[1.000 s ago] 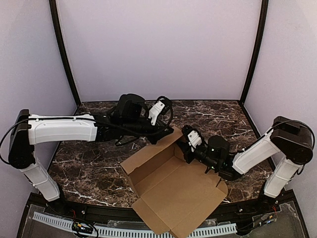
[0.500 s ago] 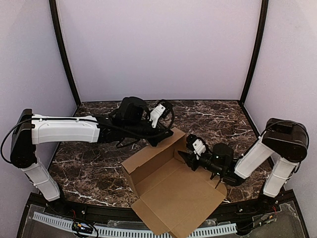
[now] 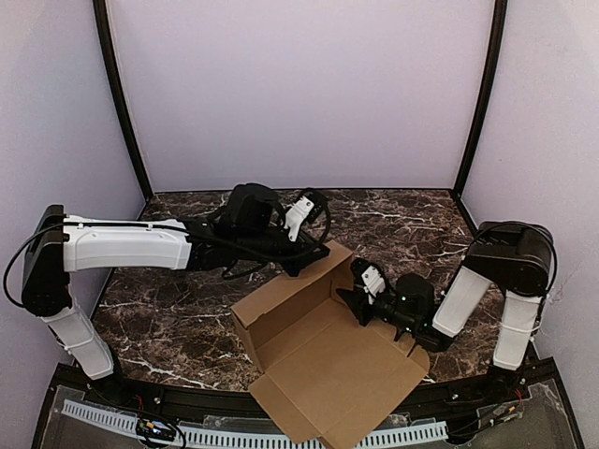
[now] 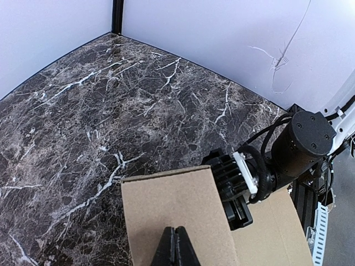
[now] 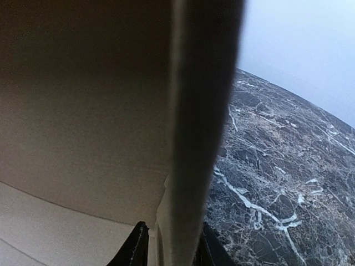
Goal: Fold the paper box
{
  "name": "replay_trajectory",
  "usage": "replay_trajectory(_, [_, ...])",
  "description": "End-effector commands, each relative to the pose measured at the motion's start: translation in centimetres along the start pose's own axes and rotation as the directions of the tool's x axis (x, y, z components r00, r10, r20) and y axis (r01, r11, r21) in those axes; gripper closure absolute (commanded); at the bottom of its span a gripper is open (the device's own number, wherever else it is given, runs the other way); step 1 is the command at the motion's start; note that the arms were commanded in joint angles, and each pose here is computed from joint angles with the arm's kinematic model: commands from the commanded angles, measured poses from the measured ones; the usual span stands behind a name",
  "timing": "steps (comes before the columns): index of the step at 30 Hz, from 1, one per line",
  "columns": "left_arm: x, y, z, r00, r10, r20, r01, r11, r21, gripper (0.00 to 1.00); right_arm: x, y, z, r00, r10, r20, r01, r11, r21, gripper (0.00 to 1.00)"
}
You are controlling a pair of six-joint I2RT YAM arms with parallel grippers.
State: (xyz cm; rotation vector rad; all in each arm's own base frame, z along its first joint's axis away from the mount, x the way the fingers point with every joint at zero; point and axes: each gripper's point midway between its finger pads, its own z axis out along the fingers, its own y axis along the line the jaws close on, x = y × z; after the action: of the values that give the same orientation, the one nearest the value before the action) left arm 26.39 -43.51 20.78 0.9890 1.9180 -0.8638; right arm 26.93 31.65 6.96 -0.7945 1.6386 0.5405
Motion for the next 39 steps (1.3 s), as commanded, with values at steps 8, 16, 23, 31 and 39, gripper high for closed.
replay_trajectory(8, [1.4, -0.3, 0.7, 0.998, -0.040, -0.044, 0.041, 0.999, 0.034, 0.99, -0.6, -0.3, 1.1, 0.998, 0.035, 0.052, -0.035, 0.999, -0.006, 0.87])
replay_trajectory(16, [1.2, -0.4, 0.8, 0.998, -0.049, -0.045, 0.051, 0.998, 0.039, 0.99, 0.0, -0.3, 0.7, 0.996, 0.070, 0.050, -0.070, 0.998, -0.007, 1.00])
replay_trajectory(23, [-0.4, -0.3, 1.4, 0.998, -0.045, -0.037, 0.046, 0.999, 0.027, 0.99, 0.2, -0.4, 0.3, 0.995, 0.083, 0.055, -0.083, 0.997, -0.005, 1.00])
replay_trajectory(31, [-3.3, -0.2, 2.4, 1.000, -0.025, -0.011, 0.025, 0.999, 0.021, 0.97, 0.4, -0.4, -0.1, 0.995, 0.085, 0.058, -0.085, 0.996, -0.004, 1.00])
replay_trajectory(39, [-2.0, -0.2, 4.1, 0.997, -0.056, -0.055, 0.058, 0.998, 0.036, 0.99, 0.6, -0.6, -0.5, 0.994, 0.087, 0.059, -0.087, 0.996, 0.011, 0.96])
